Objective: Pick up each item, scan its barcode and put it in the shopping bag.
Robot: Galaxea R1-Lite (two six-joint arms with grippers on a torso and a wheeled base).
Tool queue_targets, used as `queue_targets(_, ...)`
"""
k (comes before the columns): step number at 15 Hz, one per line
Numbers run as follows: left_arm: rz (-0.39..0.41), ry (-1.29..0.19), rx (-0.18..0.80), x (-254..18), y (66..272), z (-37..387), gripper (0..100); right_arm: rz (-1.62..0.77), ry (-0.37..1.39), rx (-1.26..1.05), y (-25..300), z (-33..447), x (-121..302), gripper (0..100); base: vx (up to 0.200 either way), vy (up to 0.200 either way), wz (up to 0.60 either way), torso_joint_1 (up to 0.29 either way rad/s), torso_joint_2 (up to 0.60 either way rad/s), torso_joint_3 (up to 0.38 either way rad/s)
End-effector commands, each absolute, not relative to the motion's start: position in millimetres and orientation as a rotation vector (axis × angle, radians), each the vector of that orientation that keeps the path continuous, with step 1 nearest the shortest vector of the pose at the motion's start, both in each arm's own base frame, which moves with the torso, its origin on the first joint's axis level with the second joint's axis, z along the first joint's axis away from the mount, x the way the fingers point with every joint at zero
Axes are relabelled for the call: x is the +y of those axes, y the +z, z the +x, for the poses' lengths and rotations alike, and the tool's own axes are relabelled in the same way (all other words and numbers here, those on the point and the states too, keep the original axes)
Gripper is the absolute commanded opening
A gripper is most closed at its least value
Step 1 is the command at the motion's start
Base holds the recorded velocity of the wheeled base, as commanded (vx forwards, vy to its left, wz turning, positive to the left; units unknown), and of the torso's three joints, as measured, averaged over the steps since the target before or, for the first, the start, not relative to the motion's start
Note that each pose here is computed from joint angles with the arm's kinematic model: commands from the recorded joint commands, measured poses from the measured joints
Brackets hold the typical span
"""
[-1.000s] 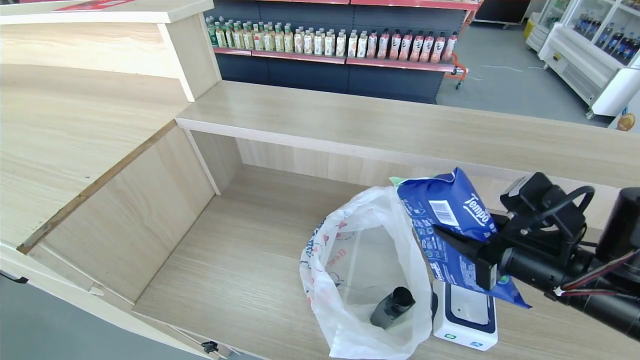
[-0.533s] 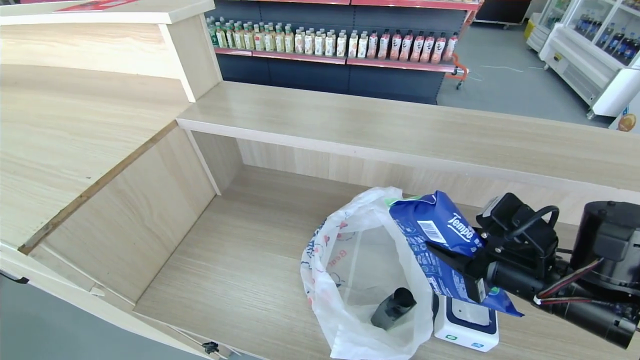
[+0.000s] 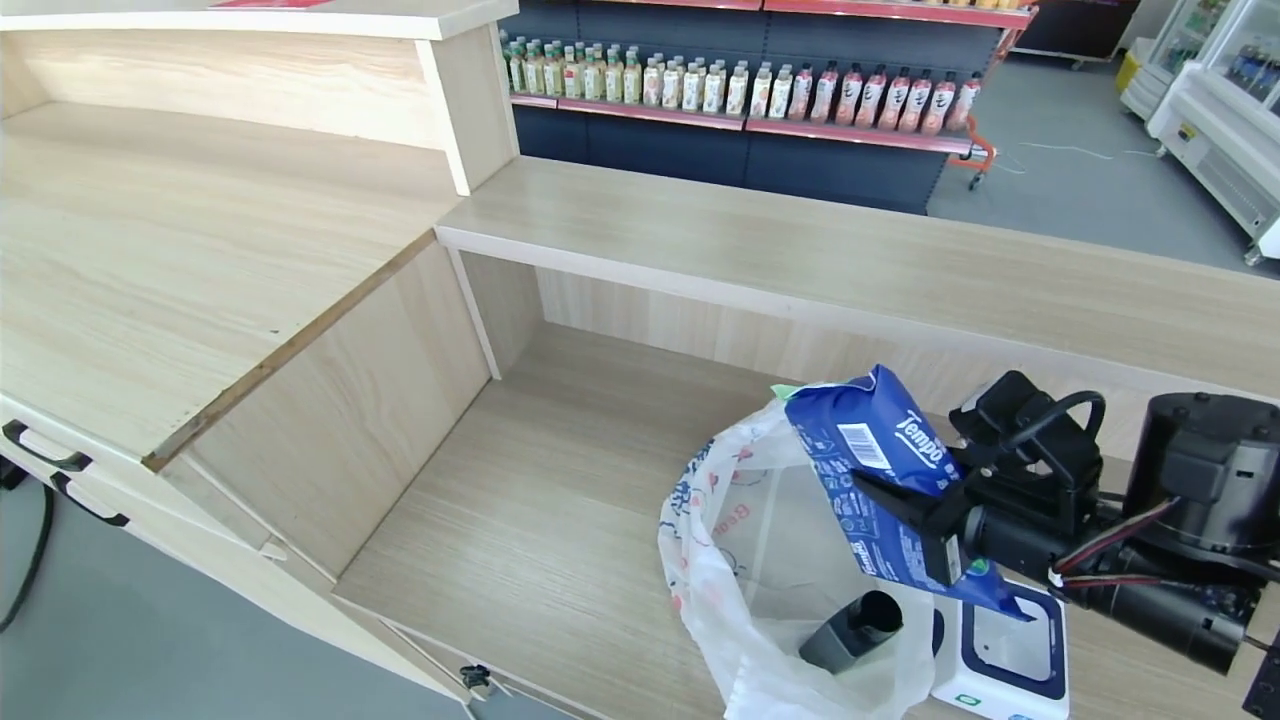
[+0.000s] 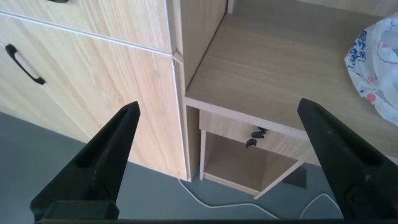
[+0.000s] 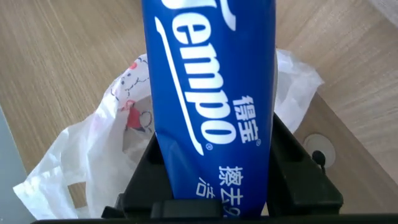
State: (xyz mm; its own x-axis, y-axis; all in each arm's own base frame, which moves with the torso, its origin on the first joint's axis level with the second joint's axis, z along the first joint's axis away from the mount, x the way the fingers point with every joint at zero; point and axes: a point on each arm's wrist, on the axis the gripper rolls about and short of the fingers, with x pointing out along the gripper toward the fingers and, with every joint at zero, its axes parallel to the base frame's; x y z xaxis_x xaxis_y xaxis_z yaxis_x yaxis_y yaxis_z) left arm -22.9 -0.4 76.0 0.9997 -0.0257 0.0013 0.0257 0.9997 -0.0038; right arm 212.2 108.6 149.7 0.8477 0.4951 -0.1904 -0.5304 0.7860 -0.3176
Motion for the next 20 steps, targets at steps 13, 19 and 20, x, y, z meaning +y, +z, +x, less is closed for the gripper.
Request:
queue_targets(13, -0.005, -0.026, -0.001, -0.4, 75.9, -22.9, 100, -0.216, 0.511, 0.114, 82.5, 259.3, 124.5, 0, 0.000, 0.000, 0.00, 0.000, 0.00, 0.000)
queue_targets(19, -0.005, -0.026, -0.001, -0.4, 75.9, -22.9, 100, -0.219, 0.488, 0.125, 66.6, 268.2, 121.2, 0, 0.000, 0.000, 0.00, 0.000, 0.00, 0.000)
queue_targets(20, -0.005, -0.028, -0.001, -0.3, 75.9, -22.9, 100, -0.220, 0.487, 0.126, 66.0, 268.7, 121.4, 0, 0.000, 0.000, 0.00, 0.000, 0.00, 0.000)
